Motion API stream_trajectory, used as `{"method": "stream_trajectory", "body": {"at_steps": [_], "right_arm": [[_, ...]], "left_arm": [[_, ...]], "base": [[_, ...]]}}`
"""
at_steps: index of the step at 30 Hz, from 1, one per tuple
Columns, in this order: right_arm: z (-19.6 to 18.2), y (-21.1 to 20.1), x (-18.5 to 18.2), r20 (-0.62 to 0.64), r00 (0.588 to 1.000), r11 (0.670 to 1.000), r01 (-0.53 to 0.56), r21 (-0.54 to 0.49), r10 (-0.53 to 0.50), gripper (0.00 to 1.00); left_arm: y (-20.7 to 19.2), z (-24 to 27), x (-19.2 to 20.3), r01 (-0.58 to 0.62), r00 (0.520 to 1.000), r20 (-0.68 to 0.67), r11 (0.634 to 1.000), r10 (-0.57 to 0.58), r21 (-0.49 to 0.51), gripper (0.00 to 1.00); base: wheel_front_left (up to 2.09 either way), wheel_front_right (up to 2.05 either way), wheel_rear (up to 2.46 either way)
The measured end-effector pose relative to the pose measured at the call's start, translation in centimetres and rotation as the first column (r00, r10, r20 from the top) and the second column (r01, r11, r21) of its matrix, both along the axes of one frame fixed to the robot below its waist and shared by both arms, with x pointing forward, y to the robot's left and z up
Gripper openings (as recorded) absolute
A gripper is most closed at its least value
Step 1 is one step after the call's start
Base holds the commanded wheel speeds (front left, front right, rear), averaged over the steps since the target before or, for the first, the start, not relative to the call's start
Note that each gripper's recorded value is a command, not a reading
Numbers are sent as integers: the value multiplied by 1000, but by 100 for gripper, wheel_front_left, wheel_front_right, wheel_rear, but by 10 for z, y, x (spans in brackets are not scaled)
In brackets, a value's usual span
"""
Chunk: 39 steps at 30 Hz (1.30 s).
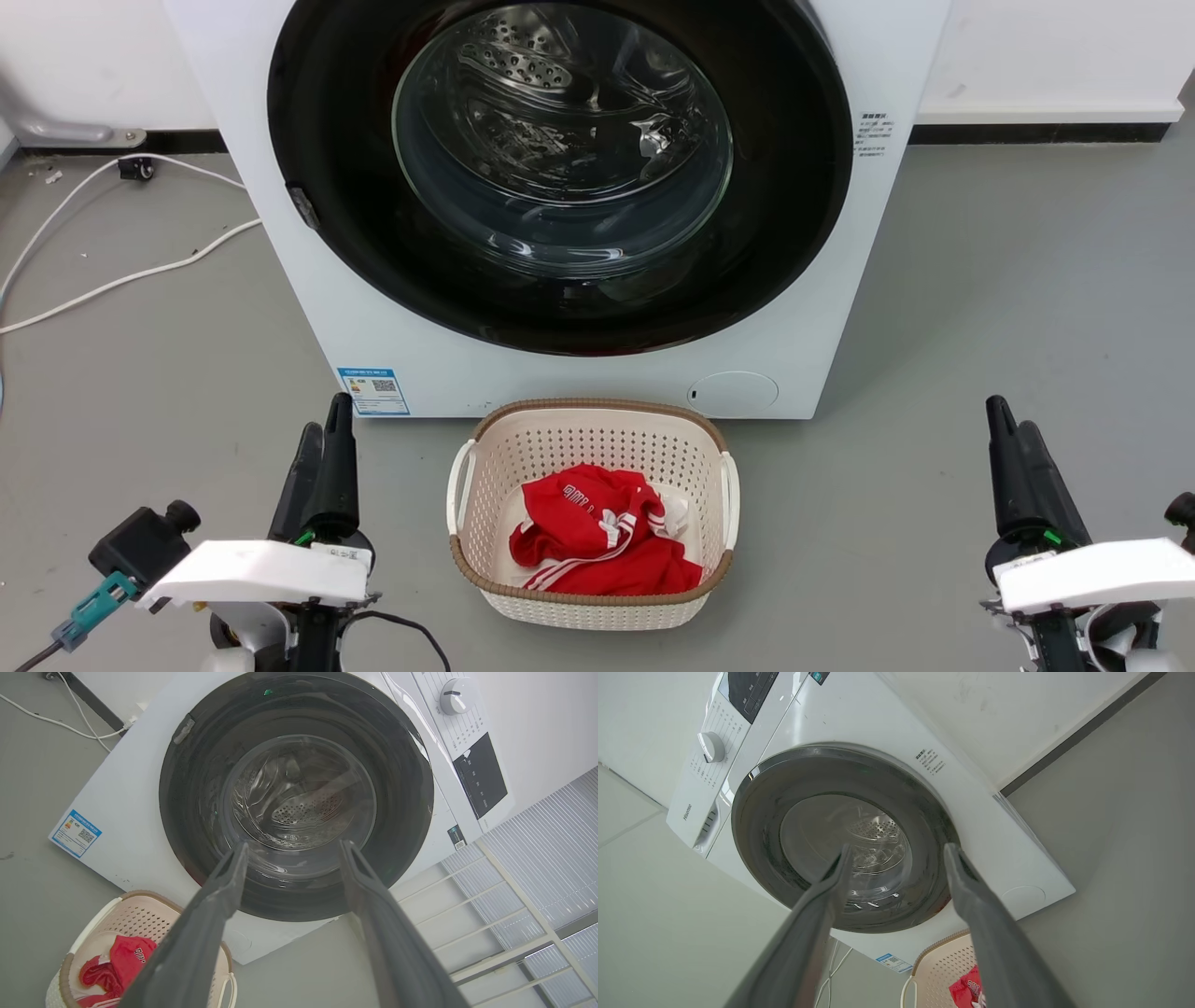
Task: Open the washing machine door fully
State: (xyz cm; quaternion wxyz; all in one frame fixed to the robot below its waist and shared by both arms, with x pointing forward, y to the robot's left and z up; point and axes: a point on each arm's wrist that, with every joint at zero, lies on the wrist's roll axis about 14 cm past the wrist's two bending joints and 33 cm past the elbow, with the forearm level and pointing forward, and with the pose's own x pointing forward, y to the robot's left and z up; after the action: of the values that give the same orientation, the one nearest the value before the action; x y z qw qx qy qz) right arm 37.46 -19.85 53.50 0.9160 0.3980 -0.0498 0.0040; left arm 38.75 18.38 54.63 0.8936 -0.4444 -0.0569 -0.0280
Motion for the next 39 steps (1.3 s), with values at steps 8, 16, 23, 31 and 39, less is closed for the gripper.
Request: {"method": "stream_trajectory", "body": {"at_steps": [8,16,23,31,39], "right_arm": [[-4,1,-4,-13,1000,986,4,-166,-6,100],[0,3,-5,3,1000,958,10,-287,-10,100],[5,8,-5,23,1000,929,7,-369,1,100],[3,12,-7,13,1000,895,-6,-446,13,100],[2,14,-8,4,1000,856,-13,-516,17,100]], "left_arm": [[-6,2,0,-2,1000,16,990,0,139,100],[-8,4,0,-14,999,32,964,6,265,100],[-11,5,-1,-23,999,47,934,7,356,100],[-15,6,-2,-34,998,61,897,8,441,100],[-16,5,-3,-48,998,69,858,15,511,100]], "base": [[0,0,0],[0,0,0],[0,0,0],[0,0,0],[0,0,0]]}}
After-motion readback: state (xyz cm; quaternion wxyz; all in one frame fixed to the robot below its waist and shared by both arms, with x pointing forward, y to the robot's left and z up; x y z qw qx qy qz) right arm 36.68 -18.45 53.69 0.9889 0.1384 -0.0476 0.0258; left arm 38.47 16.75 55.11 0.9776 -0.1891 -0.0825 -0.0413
